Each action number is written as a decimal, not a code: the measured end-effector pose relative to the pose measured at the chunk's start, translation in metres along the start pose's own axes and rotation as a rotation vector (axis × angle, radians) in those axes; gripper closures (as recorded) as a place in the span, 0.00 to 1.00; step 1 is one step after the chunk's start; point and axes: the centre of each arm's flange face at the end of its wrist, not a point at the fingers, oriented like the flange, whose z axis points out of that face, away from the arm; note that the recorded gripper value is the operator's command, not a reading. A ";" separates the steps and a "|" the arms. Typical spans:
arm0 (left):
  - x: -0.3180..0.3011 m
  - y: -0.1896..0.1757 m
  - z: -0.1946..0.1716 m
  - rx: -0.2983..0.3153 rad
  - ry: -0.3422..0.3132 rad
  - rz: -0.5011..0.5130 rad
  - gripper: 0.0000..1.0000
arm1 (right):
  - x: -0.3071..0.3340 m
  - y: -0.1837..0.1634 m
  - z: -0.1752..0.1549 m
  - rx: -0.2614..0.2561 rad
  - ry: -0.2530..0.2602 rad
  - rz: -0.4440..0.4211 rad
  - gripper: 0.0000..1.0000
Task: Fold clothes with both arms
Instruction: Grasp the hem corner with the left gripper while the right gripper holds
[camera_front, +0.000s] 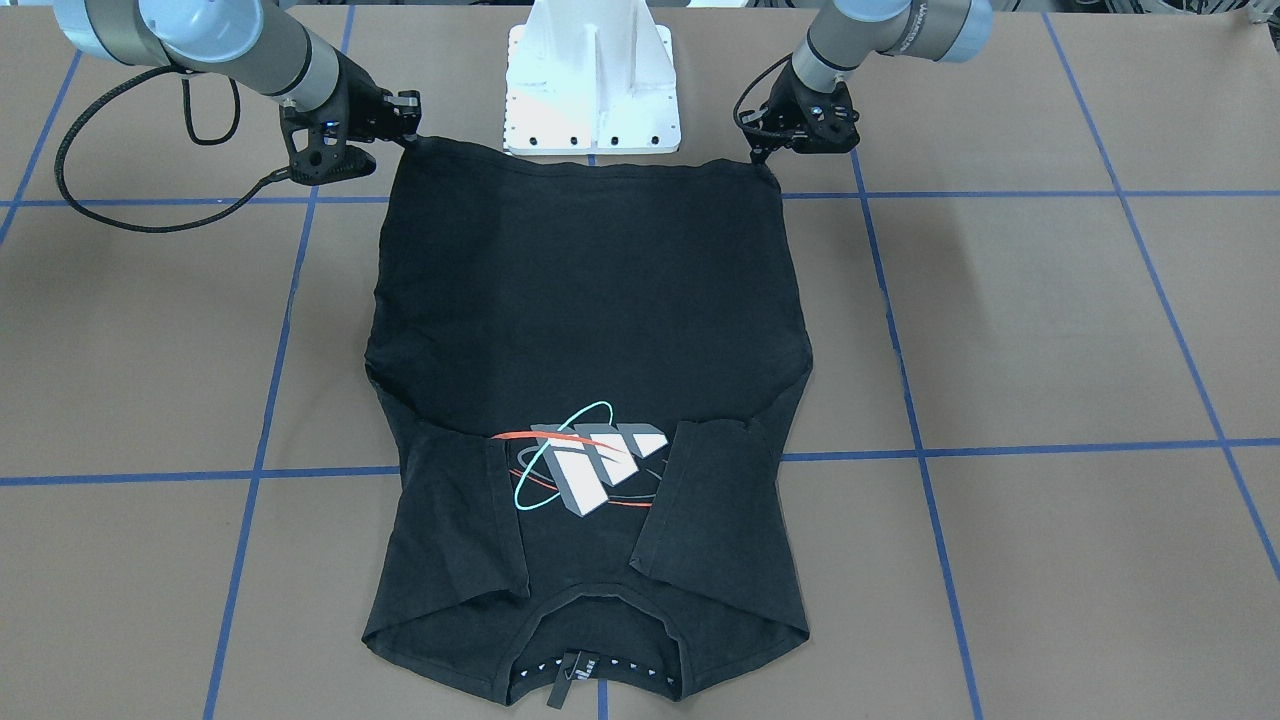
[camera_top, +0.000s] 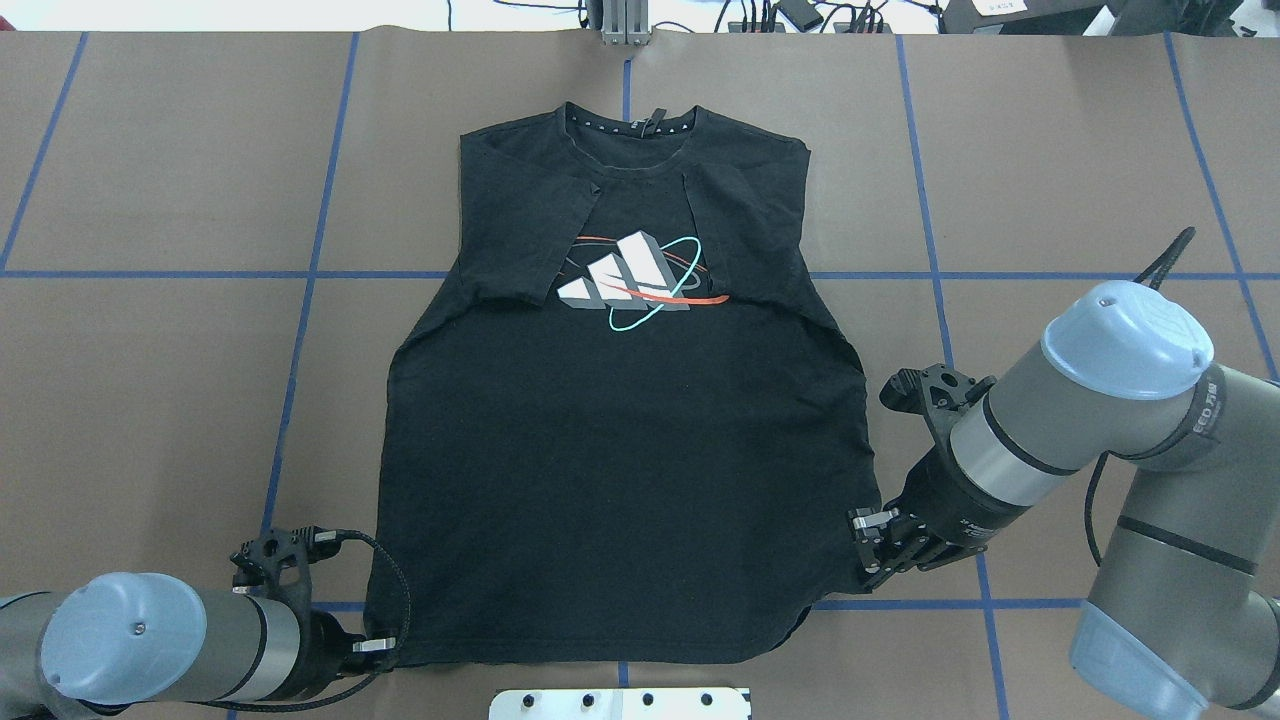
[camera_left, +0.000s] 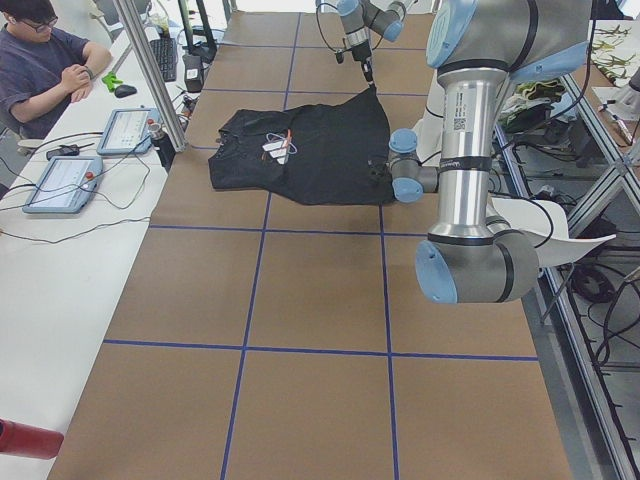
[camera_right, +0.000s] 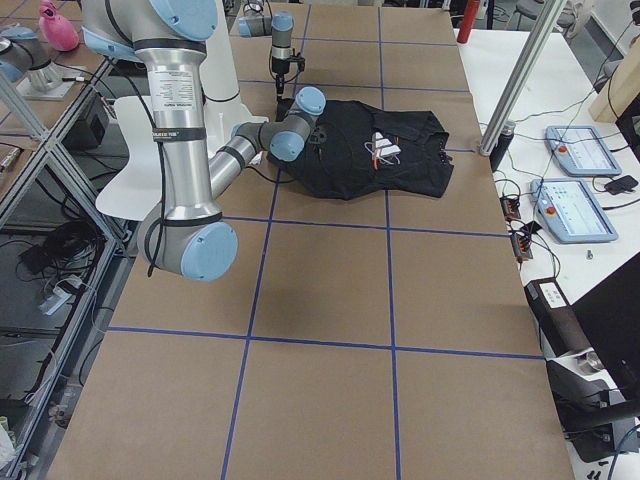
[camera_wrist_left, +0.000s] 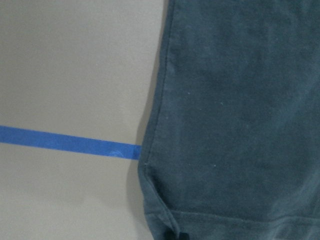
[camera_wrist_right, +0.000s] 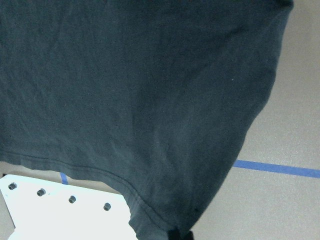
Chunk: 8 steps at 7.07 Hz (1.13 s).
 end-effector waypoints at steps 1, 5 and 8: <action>-0.001 0.000 0.001 0.001 -0.003 -0.001 0.41 | 0.000 0.000 0.001 -0.001 0.001 0.000 1.00; -0.003 0.000 0.003 0.000 -0.008 0.000 0.78 | 0.000 -0.001 0.002 -0.002 0.002 -0.001 1.00; -0.002 0.000 0.004 -0.001 -0.009 0.000 1.00 | 0.001 -0.001 0.002 -0.002 0.002 -0.001 1.00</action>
